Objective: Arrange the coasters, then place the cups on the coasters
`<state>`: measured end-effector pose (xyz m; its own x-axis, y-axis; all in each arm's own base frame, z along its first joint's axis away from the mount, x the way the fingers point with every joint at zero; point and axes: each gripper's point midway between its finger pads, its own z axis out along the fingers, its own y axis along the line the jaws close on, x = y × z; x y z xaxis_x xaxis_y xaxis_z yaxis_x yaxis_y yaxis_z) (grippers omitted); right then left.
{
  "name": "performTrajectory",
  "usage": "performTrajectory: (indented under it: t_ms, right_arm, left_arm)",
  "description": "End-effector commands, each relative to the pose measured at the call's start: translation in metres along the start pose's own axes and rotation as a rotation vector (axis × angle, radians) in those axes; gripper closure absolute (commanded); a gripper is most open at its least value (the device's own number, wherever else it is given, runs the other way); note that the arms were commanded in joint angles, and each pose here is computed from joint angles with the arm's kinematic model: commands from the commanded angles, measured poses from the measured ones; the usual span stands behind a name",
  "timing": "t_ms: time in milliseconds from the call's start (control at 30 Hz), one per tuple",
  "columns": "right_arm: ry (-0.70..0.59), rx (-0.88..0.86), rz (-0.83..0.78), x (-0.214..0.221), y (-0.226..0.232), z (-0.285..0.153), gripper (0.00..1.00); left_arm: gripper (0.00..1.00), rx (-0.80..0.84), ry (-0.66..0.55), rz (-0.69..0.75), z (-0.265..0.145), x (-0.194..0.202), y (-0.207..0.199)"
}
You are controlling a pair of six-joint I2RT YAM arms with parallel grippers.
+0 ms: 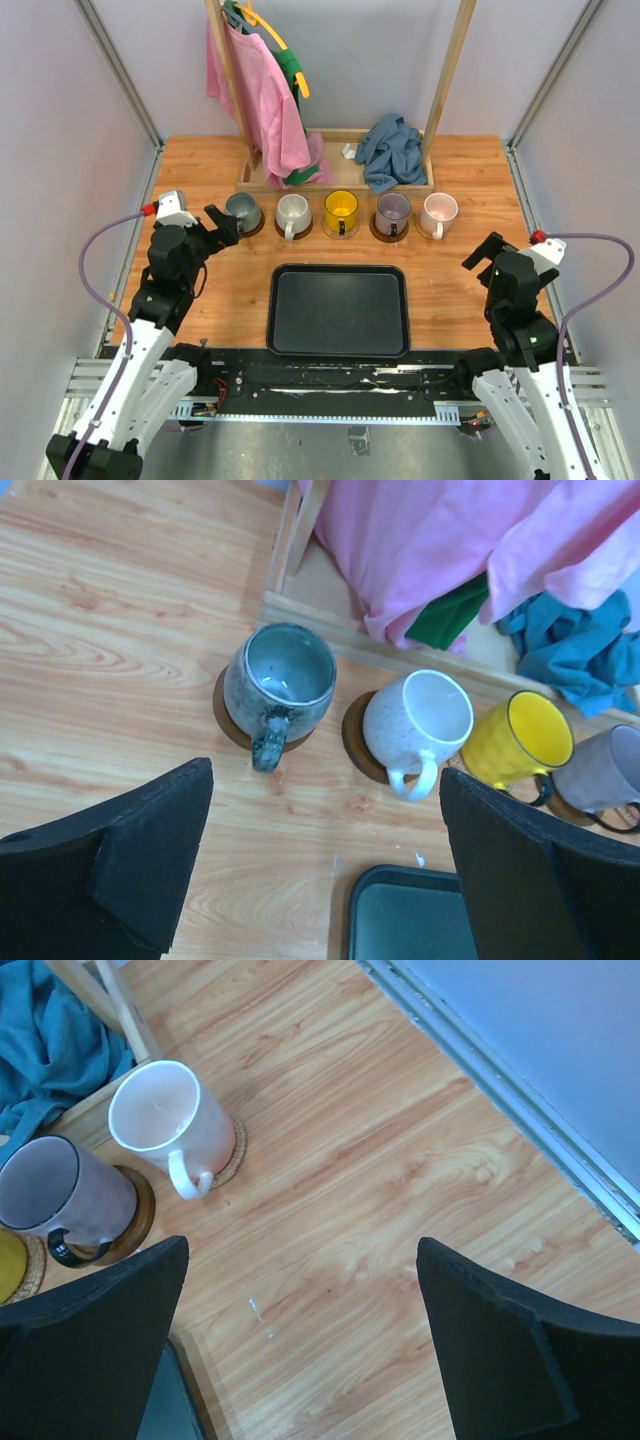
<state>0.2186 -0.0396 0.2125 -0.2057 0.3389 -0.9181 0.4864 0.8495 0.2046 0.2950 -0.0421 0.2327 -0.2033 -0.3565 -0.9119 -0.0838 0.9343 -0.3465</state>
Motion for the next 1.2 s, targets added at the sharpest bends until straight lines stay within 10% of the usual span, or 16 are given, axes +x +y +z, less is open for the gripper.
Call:
performTrajectory:
  t_ms: [0,1167]
  right_arm:
    - [-0.018,0.117,-0.003,-0.004,-0.029,-0.01,0.02]
    - [0.007,0.143,-0.024,-0.011,-0.029,-0.012,0.02]
  left_arm:
    - [0.0,0.022,-0.052,-0.016,-0.013,-0.013,-0.003]
    - [0.0,-0.111,-0.071,-0.089,-0.018,-0.006,0.024]
